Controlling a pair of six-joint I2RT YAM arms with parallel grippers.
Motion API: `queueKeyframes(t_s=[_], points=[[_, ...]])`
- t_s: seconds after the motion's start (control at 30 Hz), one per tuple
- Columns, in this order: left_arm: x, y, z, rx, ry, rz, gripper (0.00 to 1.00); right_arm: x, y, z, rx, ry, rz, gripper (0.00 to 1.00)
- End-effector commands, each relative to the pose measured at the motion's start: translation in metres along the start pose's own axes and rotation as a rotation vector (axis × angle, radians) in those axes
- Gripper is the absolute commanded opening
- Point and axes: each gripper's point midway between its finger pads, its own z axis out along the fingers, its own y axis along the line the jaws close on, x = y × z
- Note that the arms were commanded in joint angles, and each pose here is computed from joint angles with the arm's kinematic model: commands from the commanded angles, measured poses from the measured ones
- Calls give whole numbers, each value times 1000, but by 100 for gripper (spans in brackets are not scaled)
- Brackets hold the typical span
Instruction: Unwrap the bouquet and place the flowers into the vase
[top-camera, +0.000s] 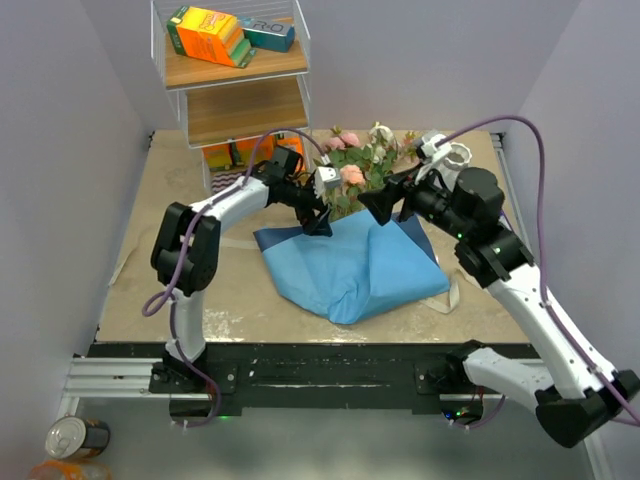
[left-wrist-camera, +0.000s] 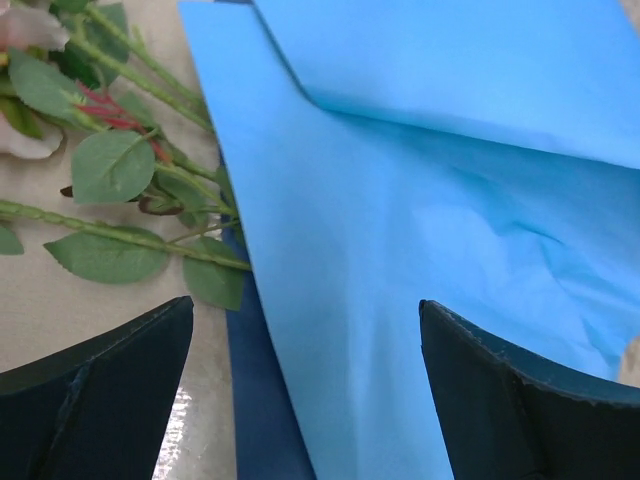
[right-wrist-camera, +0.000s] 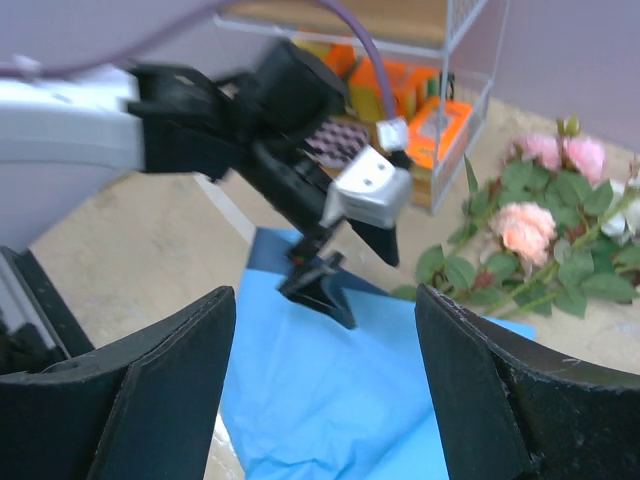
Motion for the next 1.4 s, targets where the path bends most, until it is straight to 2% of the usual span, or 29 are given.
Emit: queueKeyframes(t_s=[0.0,0.03,0.17,0.33,0.5,0.53,0.6,0.63,0.87,1.03,1.23,1.37], points=[[-8,23,16,-78,10,-6,99,-20,22,-23,-74,-73,26,75],[-6,26,23,-70,21,-10,99,-24,26,-29,-83,-87,22,75],[8,20,41,-11,85,-33,77,-32,31,-38,-90,-106,24,75],[10,15,47,10,93,-32,73,-44,37,-42,-112,-124,18,73],[11,13,48,48,111,-35,41,-52,40,-47,-116,-135,14,72],[12,12,49,56,115,-42,27,-53,40,-47,-115,-137,14,72],[9,12,47,53,117,-45,12,-54,40,-48,-115,-140,13,72],[4,11,44,51,108,-35,0,-53,40,-48,-115,-137,15,72],[-21,-6,24,62,76,13,0,-64,42,-50,-111,-156,7,71],[-59,-37,-14,74,10,93,0,-82,32,-58,-35,-187,-21,71],[-103,-112,-72,128,-88,260,0,-94,-2,-63,171,-195,-17,73],[-92,-164,-96,202,-71,333,0,-93,-25,-67,305,-177,0,74]])
